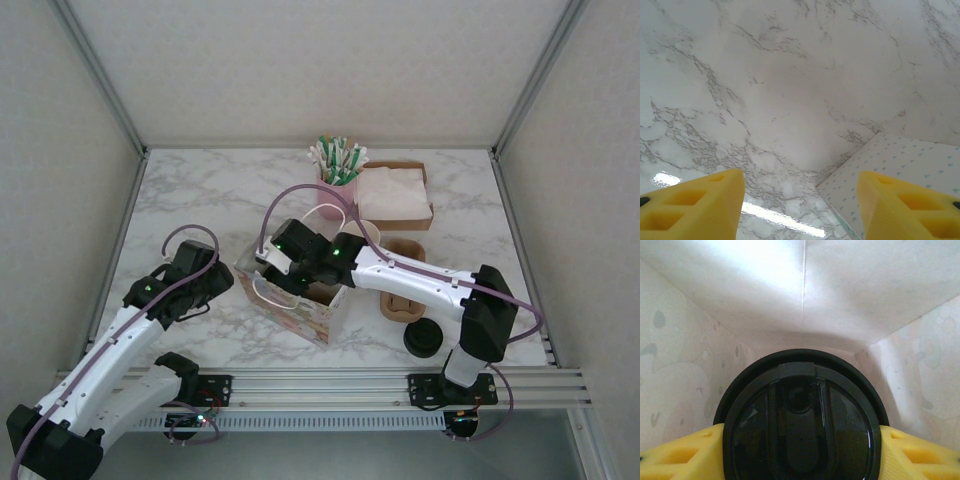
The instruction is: Pack the takeout coffee
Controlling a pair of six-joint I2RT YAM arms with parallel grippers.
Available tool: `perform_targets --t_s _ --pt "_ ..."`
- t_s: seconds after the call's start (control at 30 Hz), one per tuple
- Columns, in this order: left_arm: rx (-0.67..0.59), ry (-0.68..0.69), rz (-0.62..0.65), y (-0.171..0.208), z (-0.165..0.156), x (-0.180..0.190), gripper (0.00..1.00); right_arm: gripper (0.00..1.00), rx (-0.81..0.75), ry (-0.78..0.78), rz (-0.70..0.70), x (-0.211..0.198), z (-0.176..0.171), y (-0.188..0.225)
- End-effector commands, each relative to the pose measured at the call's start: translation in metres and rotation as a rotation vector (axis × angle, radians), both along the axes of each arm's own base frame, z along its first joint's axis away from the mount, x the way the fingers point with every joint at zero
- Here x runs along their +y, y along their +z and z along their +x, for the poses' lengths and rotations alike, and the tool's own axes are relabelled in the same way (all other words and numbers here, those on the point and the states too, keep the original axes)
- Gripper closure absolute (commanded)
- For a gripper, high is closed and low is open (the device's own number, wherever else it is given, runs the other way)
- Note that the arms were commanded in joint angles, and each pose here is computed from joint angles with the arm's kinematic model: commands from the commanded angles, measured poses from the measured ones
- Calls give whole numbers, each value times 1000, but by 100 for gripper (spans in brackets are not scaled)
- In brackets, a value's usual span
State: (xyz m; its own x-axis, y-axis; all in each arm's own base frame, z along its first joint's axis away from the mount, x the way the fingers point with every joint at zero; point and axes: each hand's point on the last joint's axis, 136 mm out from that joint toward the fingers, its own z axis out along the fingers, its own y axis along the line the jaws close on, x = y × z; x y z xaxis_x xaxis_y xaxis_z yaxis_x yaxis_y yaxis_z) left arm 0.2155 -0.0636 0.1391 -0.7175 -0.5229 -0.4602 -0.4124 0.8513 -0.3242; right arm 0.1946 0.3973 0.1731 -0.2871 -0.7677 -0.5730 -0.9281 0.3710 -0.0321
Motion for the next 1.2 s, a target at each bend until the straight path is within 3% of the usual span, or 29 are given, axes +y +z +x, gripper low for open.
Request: perform_targets --t_s 0.0,0.2,0.43,0.73,1.17 --pt "-1 14 -14 0 2 0 40 47 15 -2 -24 -9 -8 4" --pt "-3 13 -17 1 1 0 40 47 -64 -15 84 5 4 32" --pt "-8 10 -26 3 3 -2 40 47 -135 -40 108 9 17 36" --pt "-6 12 -29 3 3 -3 41 47 -72 -28 -28 -7 8 -17" --pt "-21 6 -31 11 4 -3 41 47 20 -15 -146 -27 -8 -46"
